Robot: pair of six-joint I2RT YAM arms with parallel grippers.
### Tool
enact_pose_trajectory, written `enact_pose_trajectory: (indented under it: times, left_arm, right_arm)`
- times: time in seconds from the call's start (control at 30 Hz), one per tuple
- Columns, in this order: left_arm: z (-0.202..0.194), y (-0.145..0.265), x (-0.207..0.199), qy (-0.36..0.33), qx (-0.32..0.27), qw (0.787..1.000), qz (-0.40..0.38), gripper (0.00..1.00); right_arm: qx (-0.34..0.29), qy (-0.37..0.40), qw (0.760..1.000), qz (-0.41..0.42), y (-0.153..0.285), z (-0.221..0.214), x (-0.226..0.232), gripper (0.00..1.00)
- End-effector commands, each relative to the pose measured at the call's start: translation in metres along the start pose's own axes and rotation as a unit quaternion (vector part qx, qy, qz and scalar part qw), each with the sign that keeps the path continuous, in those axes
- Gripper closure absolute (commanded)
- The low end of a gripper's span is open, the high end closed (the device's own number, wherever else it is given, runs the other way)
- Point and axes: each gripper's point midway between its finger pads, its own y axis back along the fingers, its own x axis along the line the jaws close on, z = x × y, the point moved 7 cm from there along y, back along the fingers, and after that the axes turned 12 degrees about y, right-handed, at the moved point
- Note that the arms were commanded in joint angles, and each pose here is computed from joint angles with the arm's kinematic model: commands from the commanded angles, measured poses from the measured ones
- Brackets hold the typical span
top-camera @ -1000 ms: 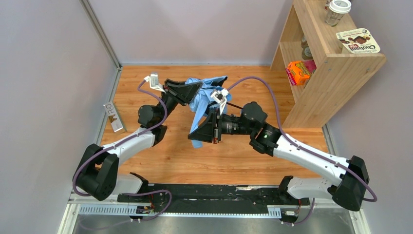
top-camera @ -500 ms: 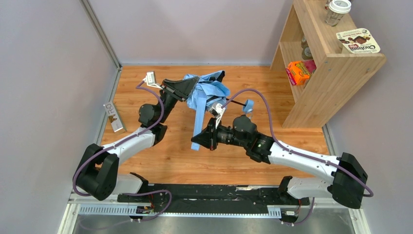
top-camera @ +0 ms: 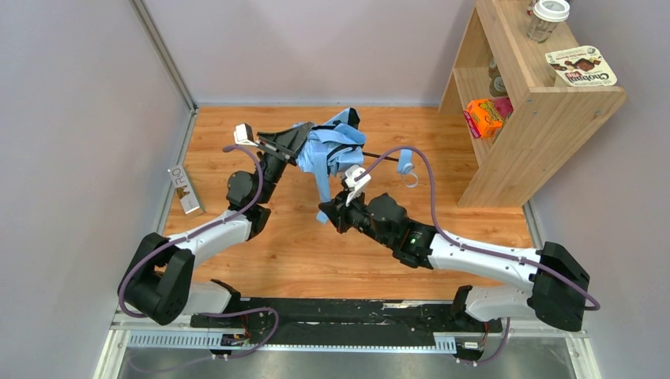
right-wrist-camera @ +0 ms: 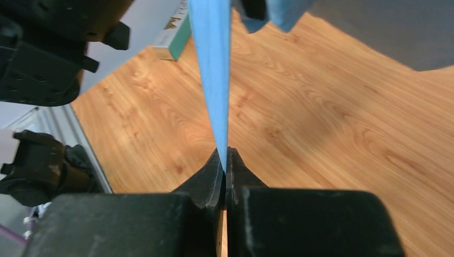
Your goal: Put away the umbrella
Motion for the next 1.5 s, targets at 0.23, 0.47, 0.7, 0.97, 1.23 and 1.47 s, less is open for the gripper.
enact_pose_trajectory:
  times: [0.23,0.47,0.7,0.97,1.23,1.47]
  left_arm:
    - [-0.003,-0.004,-0.055,-0.013,0.012,0.991,-0.131,1.00]
    - [0.008,-0.021,-0.057,-0.068,0.015,0.986,-0.153,1.00]
    - [0.013,-0.039,-0.081,-0.093,0.038,0.976,-0.191,1.00]
    - [0.000,-0.023,-0.101,-0.098,0.078,0.970,-0.209,1.00]
    - [-0.002,-0.009,-0.097,-0.088,0.079,0.973,-0.199,1.00]
    - [-0.003,-0.009,-0.095,-0.081,0.087,0.974,-0.195,1.00]
  right_arm:
    - [0.119,-0.025,0.992,-0.026,0.033,0.004,0.003,0.42]
    - [0.172,-0.100,0.980,0.003,0.085,-0.008,0.011,0.17]
    - [0.169,-0.330,0.929,-0.001,0.109,-0.035,0.021,0.00]
    - [0.113,-0.653,0.748,0.043,0.081,-0.001,-0.025,0.00]
    - [0.091,-0.812,0.538,0.209,0.035,0.060,-0.022,0.02]
    - [0.085,-0.867,0.438,0.221,0.016,0.072,-0.007,0.13]
